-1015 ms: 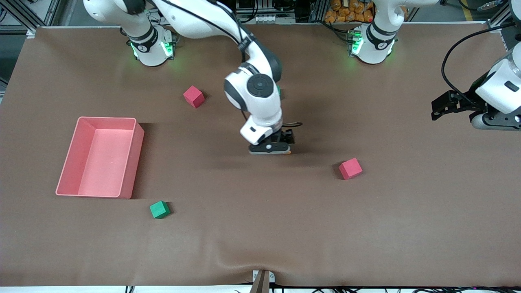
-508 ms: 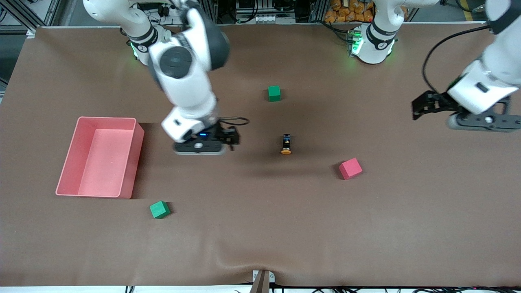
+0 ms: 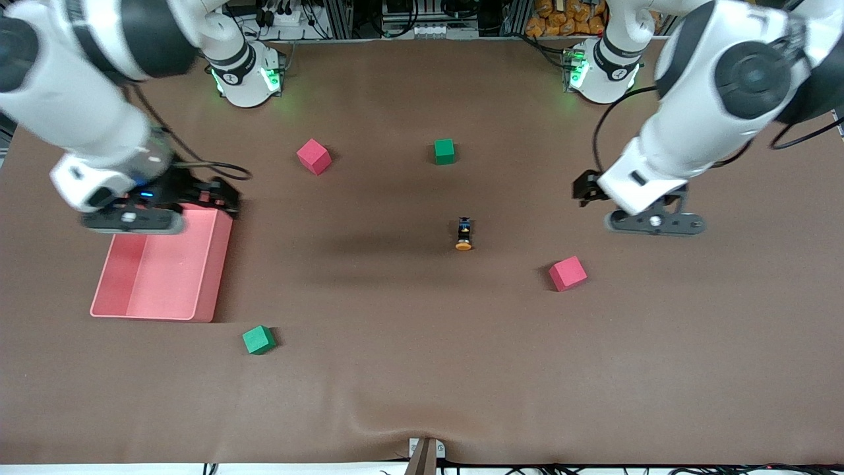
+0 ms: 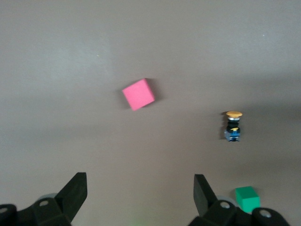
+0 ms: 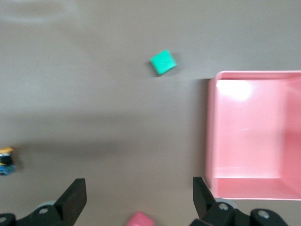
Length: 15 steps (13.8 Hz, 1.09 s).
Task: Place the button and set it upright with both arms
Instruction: 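Withdraw the right gripper while the left gripper reaches toward the button, then position the left gripper over the button and descend around it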
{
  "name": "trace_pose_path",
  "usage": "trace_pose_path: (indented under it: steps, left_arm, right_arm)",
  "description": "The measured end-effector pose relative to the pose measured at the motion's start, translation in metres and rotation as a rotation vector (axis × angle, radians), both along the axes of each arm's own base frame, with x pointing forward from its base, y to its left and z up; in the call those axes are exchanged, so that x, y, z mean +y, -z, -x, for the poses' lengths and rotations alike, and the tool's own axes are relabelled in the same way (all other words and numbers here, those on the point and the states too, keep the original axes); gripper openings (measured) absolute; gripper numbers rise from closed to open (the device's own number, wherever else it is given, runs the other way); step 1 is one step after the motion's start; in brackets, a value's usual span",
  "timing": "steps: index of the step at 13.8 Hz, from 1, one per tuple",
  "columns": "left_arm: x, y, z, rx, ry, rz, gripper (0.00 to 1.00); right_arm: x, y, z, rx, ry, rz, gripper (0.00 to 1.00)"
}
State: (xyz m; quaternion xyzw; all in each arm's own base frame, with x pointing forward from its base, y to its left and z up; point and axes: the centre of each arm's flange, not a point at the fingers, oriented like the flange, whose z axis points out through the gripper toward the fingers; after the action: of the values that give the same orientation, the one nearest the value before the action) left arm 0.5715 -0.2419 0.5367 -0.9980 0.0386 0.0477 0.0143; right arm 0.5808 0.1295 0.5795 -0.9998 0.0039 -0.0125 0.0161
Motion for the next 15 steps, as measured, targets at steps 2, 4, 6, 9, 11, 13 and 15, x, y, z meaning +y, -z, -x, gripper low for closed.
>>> trace_pose_path:
  steps: [2, 4, 6, 9, 11, 13, 15]
  left_arm:
    - [-0.023, 0.014, 0.003, 0.018, -0.005, -0.011, 1.00]
    - [-0.040, 0.028, 0.004, 0.024, 0.003, -0.011, 1.00]
    - [-0.058, 0.042, 0.004, 0.036, -0.033, 0.016, 1.00]
    - [-0.090, 0.079, 0.011, 0.104, -0.112, 0.017, 1.00]
    - [-0.113, 0.110, 0.018, 0.135, -0.153, -0.015, 1.00]
    - [-0.126, 0.138, 0.020, 0.164, -0.166, -0.030, 1.00]
    - [-0.126, 0.158, 0.014, 0.195, -0.191, -0.008, 1.00]
  right_arm:
    - [-0.051, -0.008, -0.003, 0.000, -0.039, -0.007, 1.00]
    - [-0.094, -0.015, -0.002, -0.003, -0.062, -0.019, 1.00]
    - [-0.115, -0.028, 0.008, -0.003, -0.079, -0.026, 1.00]
    - [-0.127, -0.063, 0.030, -0.016, -0.134, 0.021, 1.00]
    - [-0.135, -0.084, 0.040, -0.022, -0.153, 0.036, 1.00]
    - [-0.145, -0.097, 0.044, -0.032, -0.147, 0.040, 1.00]
    - [-0.151, -0.105, 0.045, -0.043, -0.137, 0.042, 1.00]
